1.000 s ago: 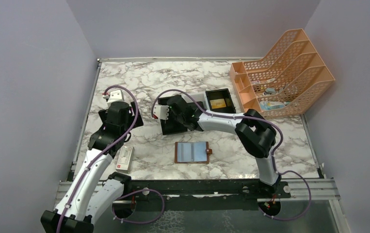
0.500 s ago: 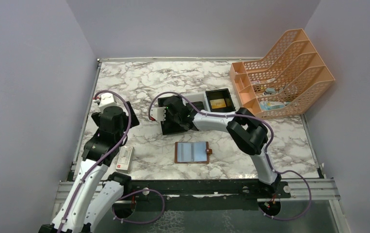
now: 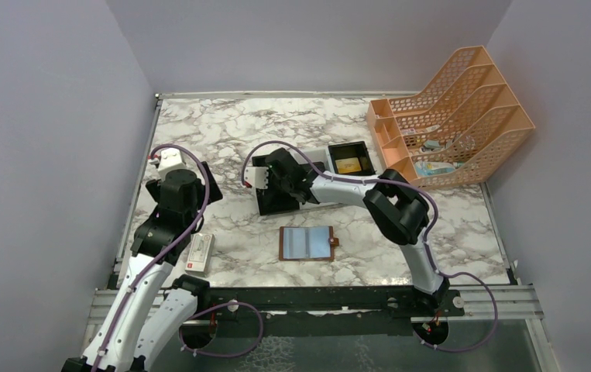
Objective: Take the credit cards out of the card holder
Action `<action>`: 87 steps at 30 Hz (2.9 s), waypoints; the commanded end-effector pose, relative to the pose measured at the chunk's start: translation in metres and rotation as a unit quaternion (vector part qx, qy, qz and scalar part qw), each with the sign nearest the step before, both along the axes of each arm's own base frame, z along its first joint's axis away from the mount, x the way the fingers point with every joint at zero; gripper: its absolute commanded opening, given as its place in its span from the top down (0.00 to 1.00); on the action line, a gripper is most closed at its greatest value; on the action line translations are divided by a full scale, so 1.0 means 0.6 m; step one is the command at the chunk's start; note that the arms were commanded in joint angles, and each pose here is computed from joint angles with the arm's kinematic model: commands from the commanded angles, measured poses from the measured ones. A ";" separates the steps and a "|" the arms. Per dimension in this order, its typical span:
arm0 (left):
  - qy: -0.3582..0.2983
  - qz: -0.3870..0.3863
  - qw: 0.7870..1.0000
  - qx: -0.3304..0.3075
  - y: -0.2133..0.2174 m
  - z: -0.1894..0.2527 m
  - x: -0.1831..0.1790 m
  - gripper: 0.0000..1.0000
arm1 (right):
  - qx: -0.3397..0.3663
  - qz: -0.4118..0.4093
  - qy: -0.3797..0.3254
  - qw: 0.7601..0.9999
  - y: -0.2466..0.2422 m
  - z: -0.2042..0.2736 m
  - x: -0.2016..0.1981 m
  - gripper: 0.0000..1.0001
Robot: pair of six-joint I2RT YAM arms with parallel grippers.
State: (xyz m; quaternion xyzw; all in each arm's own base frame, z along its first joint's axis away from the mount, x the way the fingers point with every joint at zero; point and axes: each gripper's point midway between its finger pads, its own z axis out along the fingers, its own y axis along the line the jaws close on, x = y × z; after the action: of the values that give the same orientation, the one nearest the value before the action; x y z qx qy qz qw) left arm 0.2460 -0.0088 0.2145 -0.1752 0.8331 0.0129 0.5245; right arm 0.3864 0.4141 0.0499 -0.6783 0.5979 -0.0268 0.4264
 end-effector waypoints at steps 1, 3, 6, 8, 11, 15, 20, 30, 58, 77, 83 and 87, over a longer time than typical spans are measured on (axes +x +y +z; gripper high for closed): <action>0.006 0.011 1.000 0.005 0.008 -0.008 -0.002 0.01 | 0.029 -0.002 0.006 1.000 0.009 0.029 0.007 0.73; 0.007 0.011 1.000 0.006 0.008 -0.009 -0.003 0.01 | 0.032 0.000 0.008 0.999 0.011 0.030 0.005 0.73; 0.007 0.009 1.000 0.005 0.007 -0.008 -0.002 0.01 | 0.036 -0.005 0.000 0.999 0.013 0.035 0.012 0.73; 0.007 0.010 1.000 0.006 0.007 -0.009 -0.002 0.01 | 0.050 -0.017 -0.006 0.999 0.015 0.050 0.019 0.73; 0.007 0.008 1.000 0.005 0.006 -0.008 -0.002 0.01 | 0.098 -0.010 -0.004 0.995 0.031 0.097 0.011 0.73; 0.010 0.005 1.000 0.004 0.004 -0.011 -0.001 0.01 | 0.207 -0.035 -0.006 0.978 0.040 0.198 0.002 0.73; 0.011 0.002 1.000 0.004 0.002 -0.012 0.000 0.01 | 0.364 -0.183 0.056 0.912 -0.024 0.281 -0.026 0.73; 0.011 -0.017 1.000 0.000 -0.007 -0.012 0.000 0.01 | 0.378 -0.372 0.325 0.783 -0.085 0.114 -0.234 0.56; 0.012 -0.020 1.000 0.003 -0.008 -0.014 0.000 0.01 | 0.225 -0.480 0.264 0.806 -0.106 -0.037 -0.317 0.51; 0.022 -0.025 0.999 0.004 -0.011 -0.021 0.002 0.01 | 0.162 -0.489 0.273 0.812 -0.135 -0.108 -0.341 0.85; 0.024 -0.026 0.999 0.006 -0.011 -0.023 0.003 0.01 | 0.185 -0.456 0.287 0.822 -0.105 -0.085 -0.337 0.96; 0.029 -0.027 0.999 0.008 -0.012 -0.026 0.005 0.01 | 0.199 -0.433 0.291 0.829 -0.085 -0.052 -0.332 0.97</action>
State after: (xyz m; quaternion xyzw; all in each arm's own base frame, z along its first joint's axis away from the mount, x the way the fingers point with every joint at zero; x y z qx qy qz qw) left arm 0.2482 -0.0143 0.2045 -0.1565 0.8469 0.0115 0.5081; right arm 0.1984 0.3658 0.0267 -0.1872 0.9174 0.1185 0.3307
